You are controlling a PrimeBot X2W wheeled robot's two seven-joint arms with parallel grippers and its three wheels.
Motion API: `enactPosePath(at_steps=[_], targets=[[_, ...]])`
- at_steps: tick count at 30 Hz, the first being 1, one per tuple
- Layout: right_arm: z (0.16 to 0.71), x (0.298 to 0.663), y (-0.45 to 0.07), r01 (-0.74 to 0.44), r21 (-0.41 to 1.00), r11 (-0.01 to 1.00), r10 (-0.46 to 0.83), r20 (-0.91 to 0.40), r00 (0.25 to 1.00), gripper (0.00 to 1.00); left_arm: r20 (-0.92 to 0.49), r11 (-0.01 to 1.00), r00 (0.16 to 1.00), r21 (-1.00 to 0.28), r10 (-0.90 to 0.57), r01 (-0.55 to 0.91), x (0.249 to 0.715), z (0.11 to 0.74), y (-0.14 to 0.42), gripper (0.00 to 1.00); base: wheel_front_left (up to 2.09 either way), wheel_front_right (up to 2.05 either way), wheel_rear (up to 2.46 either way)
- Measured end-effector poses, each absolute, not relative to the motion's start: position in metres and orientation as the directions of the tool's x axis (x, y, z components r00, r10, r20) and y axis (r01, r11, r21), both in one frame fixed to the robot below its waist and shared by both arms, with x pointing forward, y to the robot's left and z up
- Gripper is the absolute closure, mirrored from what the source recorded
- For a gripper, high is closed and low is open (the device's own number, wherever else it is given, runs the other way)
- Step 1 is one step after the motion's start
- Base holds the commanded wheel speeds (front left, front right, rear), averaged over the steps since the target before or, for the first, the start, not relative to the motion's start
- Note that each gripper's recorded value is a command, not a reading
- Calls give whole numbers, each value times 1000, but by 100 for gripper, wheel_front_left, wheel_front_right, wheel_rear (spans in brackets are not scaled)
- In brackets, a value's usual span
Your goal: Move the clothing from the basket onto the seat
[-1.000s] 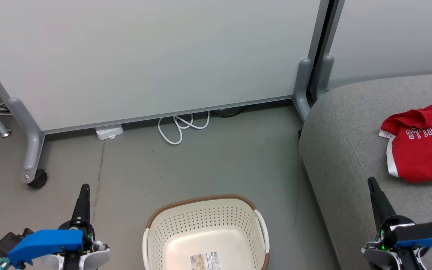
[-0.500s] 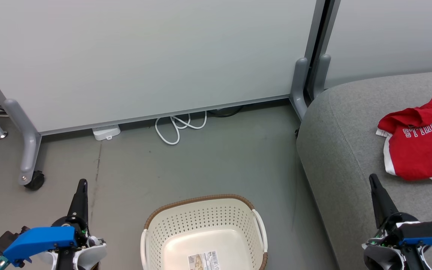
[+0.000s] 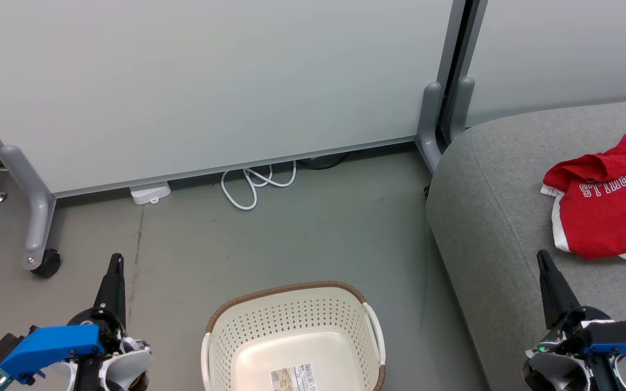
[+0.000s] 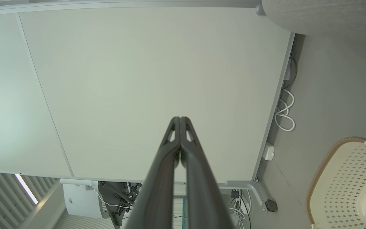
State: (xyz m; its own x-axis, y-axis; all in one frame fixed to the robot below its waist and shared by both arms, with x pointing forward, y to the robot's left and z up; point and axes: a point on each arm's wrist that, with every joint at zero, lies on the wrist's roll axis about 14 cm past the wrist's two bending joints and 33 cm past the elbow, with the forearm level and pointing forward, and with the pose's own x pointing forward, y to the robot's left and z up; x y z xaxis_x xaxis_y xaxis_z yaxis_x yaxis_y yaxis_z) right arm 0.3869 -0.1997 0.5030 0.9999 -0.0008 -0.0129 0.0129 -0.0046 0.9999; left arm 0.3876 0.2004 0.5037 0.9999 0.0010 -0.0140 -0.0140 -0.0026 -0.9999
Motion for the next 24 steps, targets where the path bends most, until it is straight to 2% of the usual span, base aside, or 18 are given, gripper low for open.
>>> enactPosePath(at_steps=[24], targets=[[504,387,-200,11,1000,-5,0,-11,1000,100,-14,-3,1000,-1000,1,-14,388,504,200,100,0,0,0]])
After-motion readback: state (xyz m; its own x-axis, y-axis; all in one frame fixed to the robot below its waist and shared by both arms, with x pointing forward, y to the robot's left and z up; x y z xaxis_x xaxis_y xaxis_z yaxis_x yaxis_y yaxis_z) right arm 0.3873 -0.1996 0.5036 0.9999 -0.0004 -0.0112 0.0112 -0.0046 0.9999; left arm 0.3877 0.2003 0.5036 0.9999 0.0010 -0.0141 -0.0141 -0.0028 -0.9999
